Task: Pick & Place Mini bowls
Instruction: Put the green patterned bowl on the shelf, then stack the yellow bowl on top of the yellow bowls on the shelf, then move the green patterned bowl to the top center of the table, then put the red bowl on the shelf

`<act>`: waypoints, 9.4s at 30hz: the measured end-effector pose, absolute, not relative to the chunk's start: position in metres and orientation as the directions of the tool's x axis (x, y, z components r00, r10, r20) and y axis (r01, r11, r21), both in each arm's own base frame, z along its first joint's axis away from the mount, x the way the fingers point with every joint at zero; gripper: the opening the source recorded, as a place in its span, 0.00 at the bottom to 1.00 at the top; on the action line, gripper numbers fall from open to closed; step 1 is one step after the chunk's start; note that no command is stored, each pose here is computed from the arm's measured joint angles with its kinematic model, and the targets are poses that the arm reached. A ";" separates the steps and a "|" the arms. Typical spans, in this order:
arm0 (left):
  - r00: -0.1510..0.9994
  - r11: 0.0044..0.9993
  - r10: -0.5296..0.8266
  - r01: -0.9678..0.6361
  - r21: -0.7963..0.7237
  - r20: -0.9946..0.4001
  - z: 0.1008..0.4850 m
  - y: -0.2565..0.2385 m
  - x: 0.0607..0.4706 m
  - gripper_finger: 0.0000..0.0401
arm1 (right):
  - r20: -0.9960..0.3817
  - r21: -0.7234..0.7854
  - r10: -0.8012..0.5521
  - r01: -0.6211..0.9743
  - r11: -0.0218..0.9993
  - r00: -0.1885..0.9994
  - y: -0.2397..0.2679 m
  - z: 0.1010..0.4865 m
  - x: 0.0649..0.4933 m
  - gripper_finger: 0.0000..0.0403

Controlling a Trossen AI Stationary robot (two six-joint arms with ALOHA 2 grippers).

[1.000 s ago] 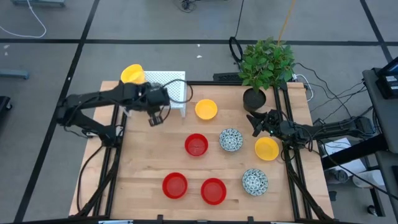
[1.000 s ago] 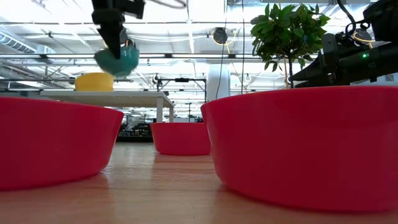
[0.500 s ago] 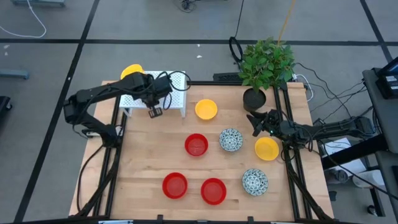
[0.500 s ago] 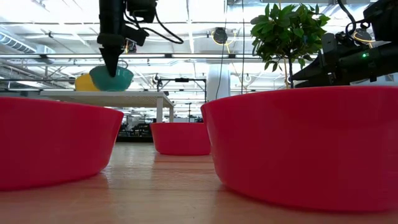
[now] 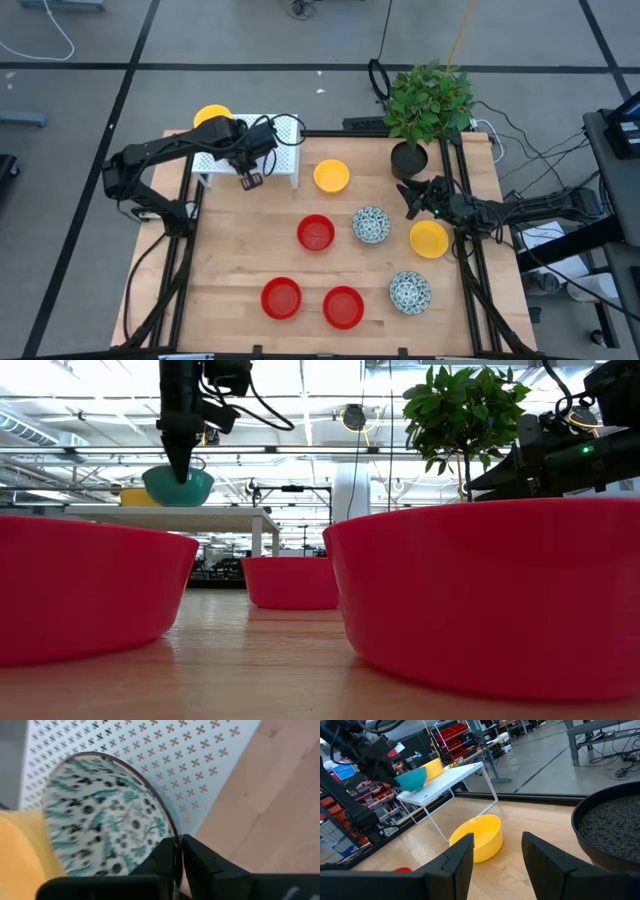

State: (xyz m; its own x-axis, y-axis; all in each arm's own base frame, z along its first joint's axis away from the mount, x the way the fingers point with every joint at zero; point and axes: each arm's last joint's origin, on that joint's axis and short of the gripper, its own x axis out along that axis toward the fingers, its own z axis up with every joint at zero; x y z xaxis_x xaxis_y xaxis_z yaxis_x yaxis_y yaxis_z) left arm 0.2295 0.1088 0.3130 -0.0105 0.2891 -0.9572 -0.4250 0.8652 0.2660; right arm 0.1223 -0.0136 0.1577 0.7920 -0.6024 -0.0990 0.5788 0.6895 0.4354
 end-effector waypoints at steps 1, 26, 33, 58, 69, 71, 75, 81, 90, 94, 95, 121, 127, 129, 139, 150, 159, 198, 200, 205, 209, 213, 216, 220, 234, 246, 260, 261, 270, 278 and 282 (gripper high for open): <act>-0.003 0.866 0.275 -0.434 0.249 -0.961 0.313 0.108 0.230 0.12 | -0.099 0.436 -0.602 0.579 0.689 0.792 -0.014 0.158 0.122 0.39; 0.466 0.891 0.333 -0.440 0.112 -0.820 0.396 0.100 0.257 0.48 | -0.098 0.462 -0.602 0.572 0.678 0.792 -0.014 0.158 0.122 0.39; 0.579 0.931 0.295 -0.353 0.093 -0.760 0.386 0.089 0.298 0.47 | -0.107 0.424 -0.599 0.581 0.695 0.794 -0.013 0.158 0.123 0.39; 0.363 0.978 0.207 -0.114 0.177 -0.909 0.213 0.090 0.423 0.46 | -0.112 0.379 -0.500 0.502 0.777 0.859 -0.010 0.182 0.132 0.39; 0.315 0.978 0.203 -0.116 0.174 -0.927 0.158 0.100 0.441 0.46 | -0.114 0.405 -0.459 0.463 0.788 0.881 -0.009 0.183 0.133 0.39; 0.295 0.978 0.199 -0.118 0.171 -0.934 0.152 0.100 0.441 0.46 | -0.112 0.408 -0.448 0.452 0.793 0.887 -0.009 0.183 0.133 0.39; 0.273 0.978 0.194 -0.128 0.165 -0.942 0.147 0.099 0.440 0.37 | -0.112 0.417 -0.434 0.439 0.796 0.894 -0.008 0.183 0.133 0.39; 0.292 0.977 0.200 -0.135 0.167 -0.935 0.160 0.096 0.438 0.03 | -0.112 0.426 -0.435 0.439 0.791 0.893 -0.008 0.183 0.133 0.39; 0.461 0.978 0.209 -0.114 0.175 -0.863 0.240 0.073 0.423 0.02 | -0.114 0.354 -0.436 0.446 0.822 0.893 -0.008 0.183 0.133 0.39; 0.559 0.975 0.224 -0.121 0.188 -0.799 0.289 0.062 0.404 0.02 | -0.116 0.360 -0.393 0.407 0.839 0.912 -0.007 0.183 0.134 0.39; 0.576 0.970 0.244 -0.133 0.205 -0.780 0.301 0.060 0.398 0.02 | -0.116 0.363 -0.367 0.383 0.849 0.923 -0.006 0.183 0.134 0.39; -0.099 0.542 0.500 -0.739 0.400 -0.860 0.375 0.181 0.195 0.02 | -0.417 0.152 -0.293 0.384 0.911 0.860 -0.002 0.221 0.193 0.39; -0.135 0.516 0.396 -0.785 0.342 -0.908 0.360 0.206 0.176 0.05 | -0.430 0.156 -0.294 0.391 0.907 0.854 -0.001 0.221 0.199 0.39; -0.148 0.515 0.371 -0.789 0.336 -0.917 0.353 0.207 0.172 0.03 | -0.434 0.168 -0.294 0.397 0.902 0.852 -0.001 0.220 0.200 0.39; -0.196 0.549 0.317 -0.759 0.349 -0.928 0.312 0.215 0.169 0.07 | -0.444 0.168 -0.295 0.403 0.900 0.846 -0.001 0.218 0.201 0.39; -0.180 0.536 0.340 -0.769 0.347 -0.923 0.304 0.218 0.172 0.08 | -0.443 0.184 -0.296 0.409 0.894 0.846 -0.001 0.218 0.201 0.39; -0.164 0.549 0.361 -0.759 0.351 -0.918 0.312 0.219 0.173 0.32 | -0.450 0.181 -0.295 0.410 0.894 0.843 -0.001 0.217 0.201 0.39; 0.619 0.861 0.184 -0.477 -0.179 -0.764 0.426 0.116 0.236 0.38 | -0.903 -0.175 -0.051 -0.258 0.950 0.427 0.040 0.173 0.233 0.39; 0.624 0.872 0.167 -0.455 -0.181 -0.764 0.426 0.109 0.239 0.38 | -0.907 -0.200 -0.079 -0.258 0.945 0.413 0.041 0.169 0.234 0.38; 0.633 0.899 0.127 -0.399 -0.181 -0.764 0.426 0.094 0.246 0.38 | -0.919 -0.197 -0.084 -0.263 0.944 0.386 0.041 0.163 0.236 0.29; 0.637 0.912 0.104 -0.368 -0.182 -0.764 0.426 0.085 0.249 0.38 | -0.921 -0.195 -0.084 -0.261 0.946 0.381 0.042 0.160 0.238 0.11; 0.636 0.924 0.082 -0.337 -0.181 -0.767 0.426 0.076 0.251 0.38 | -0.910 -0.169 -0.085 -0.176 0.970 0.407 0.040 0.162 0.241 0.03; 0.634 0.929 0.066 -0.320 -0.185 -0.770 0.425 0.070 0.253 0.38 | -0.899 -0.141 -0.083 -0.105 0.984 0.429 0.037 0.165 0.242 0.02; 0.636 0.933 0.053 -0.306 -0.188 -0.770 0.425 0.065 0.254 0.38 | -0.881 -0.116 -0.088 -0.032 0.993 0.466 0.027 0.179 0.254 0.01; 0.599 0.969 0.004 -0.199 -0.144 -0.800 0.419 0.049 0.261 0.38 | -0.775 0.006 -0.038 0.068 0.998 0.630 -0.020 0.224 0.300 0.01; 0.607 0.969 -0.006 -0.192 -0.154 -0.795 0.420 0.040 0.263 0.38 | -0.786 -0.027 -0.077 0.091 0.996 0.613 -0.048 0.184 0.360 0.01; 0.582 0.964 -0.013 -0.208 -0.164 -0.813 0.418 0.038 0.261 0.38 | -0.845 -0.028 -0.071 0.088 0.996 0.530 -0.050 0.172 0.386 0.05; 0.578 0.964 -0.013 -0.209 -0.164 -0.816 0.418 0.038 0.261 0.38 | -0.843 -0.019 -0.071 0.102 0.995 0.534 -0.050 0.172 0.386 0.07; 0.556 0.965 -0.016 -0.209 -0.158 -0.831 0.416 0.038 0.258 0.38 | -0.822 0.011 -0.071 0.140 0.990 0.566 -0.050 0.178 0.387 0.36; 0.506 0.965 -0.029 -0.211 -0.156 -0.862 0.410 0.034 0.256 0.38 | -0.795 0.089 -0.076 0.240 0.967 0.601 -0.047 0.227 0.364 0.49; 0.458 0.972 -0.051 -0.181 -0.149 -0.887 0.395 0.026 0.259 0.38 | -0.774 0.050 -0.127 0.260 0.964 0.620 -0.041 0.263 0.340 0.47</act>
